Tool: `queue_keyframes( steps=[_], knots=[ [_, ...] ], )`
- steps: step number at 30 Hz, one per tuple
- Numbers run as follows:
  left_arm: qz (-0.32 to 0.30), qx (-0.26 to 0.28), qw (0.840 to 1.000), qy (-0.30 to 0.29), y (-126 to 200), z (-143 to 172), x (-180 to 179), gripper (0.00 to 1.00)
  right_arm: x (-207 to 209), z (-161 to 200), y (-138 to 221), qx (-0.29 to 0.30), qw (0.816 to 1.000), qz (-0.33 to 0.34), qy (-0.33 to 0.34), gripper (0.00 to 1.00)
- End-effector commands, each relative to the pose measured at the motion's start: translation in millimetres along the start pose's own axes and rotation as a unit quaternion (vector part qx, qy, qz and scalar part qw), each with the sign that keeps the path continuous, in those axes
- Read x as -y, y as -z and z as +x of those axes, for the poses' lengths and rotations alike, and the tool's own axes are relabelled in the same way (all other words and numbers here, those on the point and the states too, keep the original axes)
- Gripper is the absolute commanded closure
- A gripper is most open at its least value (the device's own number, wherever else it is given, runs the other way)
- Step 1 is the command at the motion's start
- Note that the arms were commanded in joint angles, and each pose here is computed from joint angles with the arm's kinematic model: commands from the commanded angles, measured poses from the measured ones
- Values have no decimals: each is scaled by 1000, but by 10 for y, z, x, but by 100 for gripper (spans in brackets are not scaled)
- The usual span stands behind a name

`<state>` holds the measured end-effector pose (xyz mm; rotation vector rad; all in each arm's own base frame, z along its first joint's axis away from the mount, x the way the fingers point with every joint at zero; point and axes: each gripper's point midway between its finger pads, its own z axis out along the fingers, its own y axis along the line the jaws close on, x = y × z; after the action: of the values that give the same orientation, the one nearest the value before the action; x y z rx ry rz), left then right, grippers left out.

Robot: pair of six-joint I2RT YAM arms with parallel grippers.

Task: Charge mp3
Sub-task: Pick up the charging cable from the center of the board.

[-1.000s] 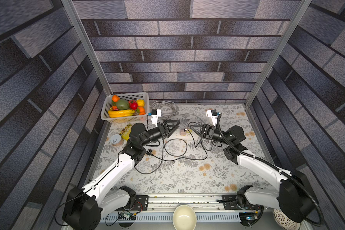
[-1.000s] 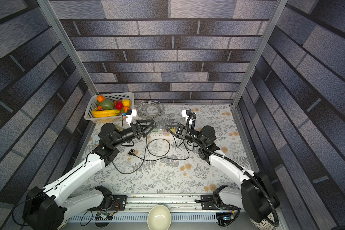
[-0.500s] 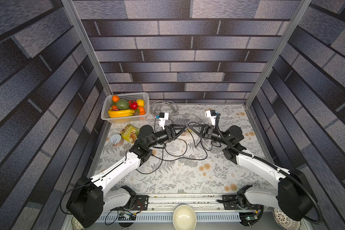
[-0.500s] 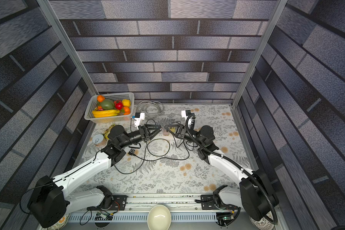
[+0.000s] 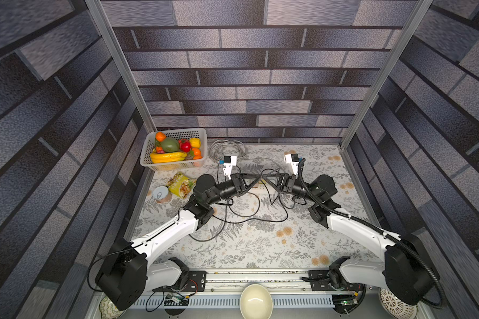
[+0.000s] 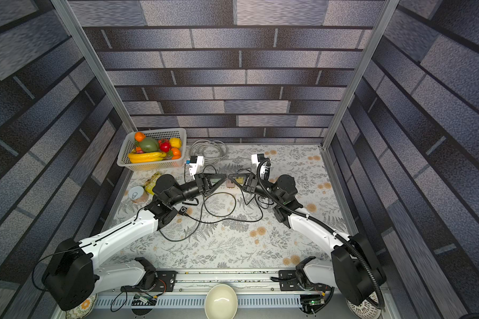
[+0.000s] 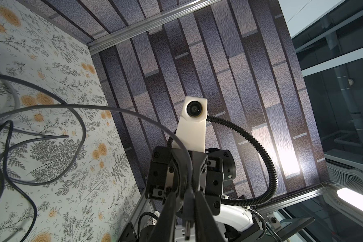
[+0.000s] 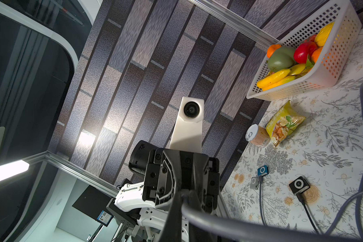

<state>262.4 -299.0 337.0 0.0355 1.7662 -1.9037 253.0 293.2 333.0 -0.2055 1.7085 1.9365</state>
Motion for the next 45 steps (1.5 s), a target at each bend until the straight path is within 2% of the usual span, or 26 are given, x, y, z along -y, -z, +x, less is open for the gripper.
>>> queue_keyframes(
  steps=[1,3,5,9,10,15,28,33,40,44,45],
  knots=[
    [12,-6,1000,-6,-17,28,34,90,-23,13,1,5,1000,-8,8,100],
    [14,-6,1000,-7,-12,33,33,99,-3,19,9,6,1000,-3,7,100],
    [16,-7,1000,-6,-9,34,39,100,17,29,18,5,1000,3,5,100],
    [20,-13,1000,-10,-7,51,55,100,8,31,33,6,1000,7,2,74],
    [22,-14,1000,-11,-7,52,72,100,1,29,34,6,1000,7,2,71],
    [29,-21,999,-17,-10,75,116,100,-16,-5,25,7,1000,9,-6,67],
    [40,-37,998,-20,-25,154,144,100,-58,-74,-4,13,1000,-10,-20,72],
    [39,-39,998,-22,-24,160,145,100,-76,-74,7,12,1000,-10,-19,79],
    [37,-40,998,-19,-35,153,113,100,-101,-40,24,6,1000,-12,-18,100],
    [35,-35,999,-20,-27,120,98,100,-60,2,50,3,1000,-1,-18,100],
    [33,-31,999,-20,-14,99,85,94,-60,8,61,4,1000,1,-15,100]
  ],
)
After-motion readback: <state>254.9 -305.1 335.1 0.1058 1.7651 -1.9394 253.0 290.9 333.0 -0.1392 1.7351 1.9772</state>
